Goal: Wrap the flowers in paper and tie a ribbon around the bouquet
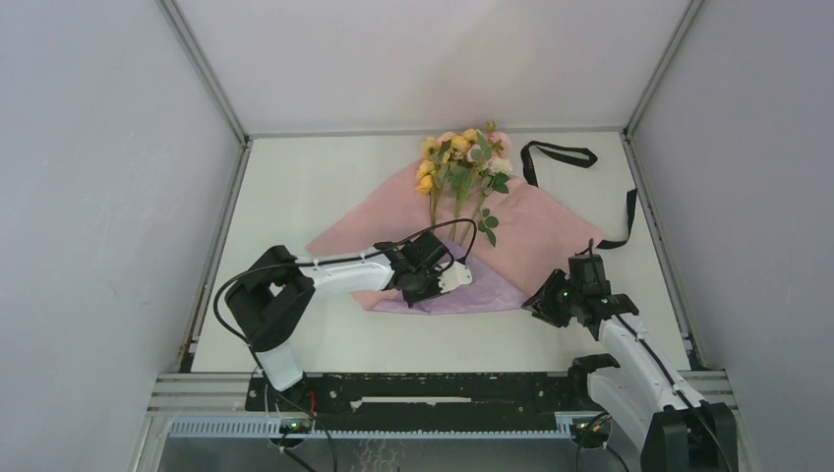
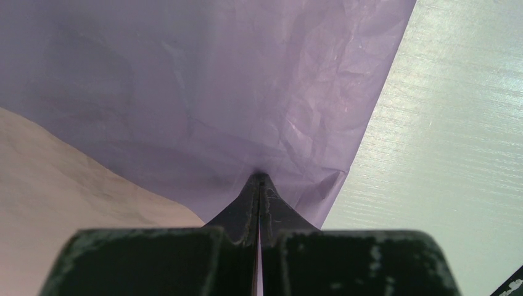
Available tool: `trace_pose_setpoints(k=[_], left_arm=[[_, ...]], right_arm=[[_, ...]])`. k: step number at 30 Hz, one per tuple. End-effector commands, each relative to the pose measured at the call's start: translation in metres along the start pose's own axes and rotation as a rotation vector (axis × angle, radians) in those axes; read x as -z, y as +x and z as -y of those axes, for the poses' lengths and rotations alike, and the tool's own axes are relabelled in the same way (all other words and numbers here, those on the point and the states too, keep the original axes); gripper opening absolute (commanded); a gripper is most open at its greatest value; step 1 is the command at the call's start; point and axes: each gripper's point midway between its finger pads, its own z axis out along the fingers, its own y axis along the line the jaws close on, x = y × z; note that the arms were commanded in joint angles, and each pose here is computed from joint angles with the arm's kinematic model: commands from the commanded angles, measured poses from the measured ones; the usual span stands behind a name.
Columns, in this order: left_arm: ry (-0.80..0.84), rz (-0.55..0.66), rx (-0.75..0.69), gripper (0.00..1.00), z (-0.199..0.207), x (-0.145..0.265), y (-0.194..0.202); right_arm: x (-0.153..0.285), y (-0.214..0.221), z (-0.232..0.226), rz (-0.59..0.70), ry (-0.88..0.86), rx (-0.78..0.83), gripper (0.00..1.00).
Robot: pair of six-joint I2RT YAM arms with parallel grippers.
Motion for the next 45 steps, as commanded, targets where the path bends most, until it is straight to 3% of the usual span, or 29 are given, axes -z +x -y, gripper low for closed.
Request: trace_pose_setpoints(k=[1,10,15,19,23,27,31,36,45], left_arm=[[-0.004,0.008,0.004,0.0,-0.004,0.002,-0.005],[-0.003,0.011,0.001,0.0,-0.003,0.003,-0.005],[-0.014,0.018,-0.008,0.0,-0.006,0.006,-0.007],[-0.039,0.029,-0.025,0.0,-0.014,0.014,-0.017],[-0.055,0.063,-0.028,0.0,-0.023,0.028,-0.039],[-0.053,0.121,-0.046,0.05,-0.024,0.048,-0.073],[0.014,0.206,-0.024,0.11,-0.013,0.054,-0.111],[0.088,0.233,0.033,0.13,-0.009,0.028,-0.139],[0.104,0.174,0.125,0.13,-0.014,-0.026,-0.134]], right_arm=[[0.001,0.005,-0.008,0.027,0.008,-0.048,0.46],[-0.018,-0.001,0.005,0.043,0.045,-0.139,0.52],[-0.023,-0.012,0.01,0.096,0.053,-0.168,0.49],[-0.023,-0.016,0.01,0.124,0.045,-0.171,0.41],[-0.022,-0.018,0.008,0.131,0.04,-0.158,0.2],[-0.019,-0.021,0.007,0.154,0.048,-0.126,0.07],[-0.014,-0.023,-0.002,0.185,0.063,-0.054,0.02],[-0.007,-0.025,-0.018,0.218,0.083,0.036,0.0],[0.011,-0.031,-0.049,0.297,0.015,0.134,0.0]])
